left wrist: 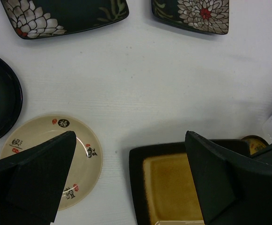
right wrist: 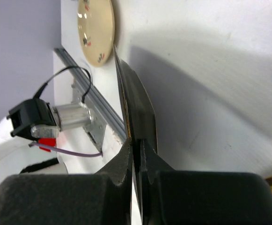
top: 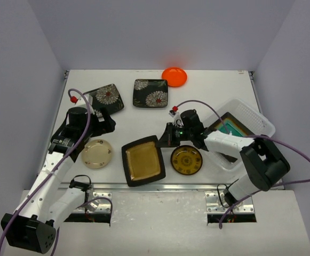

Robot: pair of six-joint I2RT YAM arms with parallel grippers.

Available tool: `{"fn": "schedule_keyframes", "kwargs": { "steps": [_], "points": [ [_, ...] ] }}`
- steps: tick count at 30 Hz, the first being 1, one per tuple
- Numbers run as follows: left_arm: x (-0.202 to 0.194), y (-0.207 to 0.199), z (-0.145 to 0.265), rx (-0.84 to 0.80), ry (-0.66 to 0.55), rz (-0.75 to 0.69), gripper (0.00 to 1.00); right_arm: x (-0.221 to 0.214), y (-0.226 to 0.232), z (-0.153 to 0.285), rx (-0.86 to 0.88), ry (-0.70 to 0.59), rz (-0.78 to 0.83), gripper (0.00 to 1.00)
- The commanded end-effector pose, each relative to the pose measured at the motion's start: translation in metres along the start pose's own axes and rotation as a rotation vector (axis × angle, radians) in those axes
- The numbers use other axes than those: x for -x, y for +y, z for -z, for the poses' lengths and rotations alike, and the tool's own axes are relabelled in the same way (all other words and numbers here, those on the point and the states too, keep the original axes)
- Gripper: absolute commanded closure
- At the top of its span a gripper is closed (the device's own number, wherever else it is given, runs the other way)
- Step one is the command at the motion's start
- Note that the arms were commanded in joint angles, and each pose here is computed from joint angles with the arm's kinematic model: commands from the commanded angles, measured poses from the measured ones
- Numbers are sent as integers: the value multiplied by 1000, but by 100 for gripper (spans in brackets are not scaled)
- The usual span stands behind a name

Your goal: Place the plates into the plastic bin on the countertop

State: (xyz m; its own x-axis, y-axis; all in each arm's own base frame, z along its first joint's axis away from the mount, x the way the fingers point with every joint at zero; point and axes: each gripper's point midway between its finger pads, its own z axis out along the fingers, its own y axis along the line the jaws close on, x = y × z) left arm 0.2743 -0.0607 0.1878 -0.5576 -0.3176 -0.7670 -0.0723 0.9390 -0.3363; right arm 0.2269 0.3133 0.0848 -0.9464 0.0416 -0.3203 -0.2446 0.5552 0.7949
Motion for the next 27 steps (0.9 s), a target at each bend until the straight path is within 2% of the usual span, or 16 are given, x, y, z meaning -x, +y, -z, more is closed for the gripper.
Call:
{"fn": "schedule_keyframes", "kwargs": {
  "steps": [1,5,12,16,22,27],
  "points": [
    [11,-5,4,-18,-56,-11,0,37,37,29,154,-112,7,100],
    [12,-5,4,-16,-60,-10,0,54,44,54,179,-167,0,100],
    [12,-4,4,-14,-59,-10,0,101,48,135,186,-362,-10,100],
    [13,-4,5,-14,-63,-10,0,116,35,174,184,-426,-56,100],
    [10,-4,3,-14,-52,-10,0,135,-9,266,103,-679,-152,100],
    [8,-5,0,-19,-38,-13,0,122,-43,330,101,-795,-226,100]
  ]
}}
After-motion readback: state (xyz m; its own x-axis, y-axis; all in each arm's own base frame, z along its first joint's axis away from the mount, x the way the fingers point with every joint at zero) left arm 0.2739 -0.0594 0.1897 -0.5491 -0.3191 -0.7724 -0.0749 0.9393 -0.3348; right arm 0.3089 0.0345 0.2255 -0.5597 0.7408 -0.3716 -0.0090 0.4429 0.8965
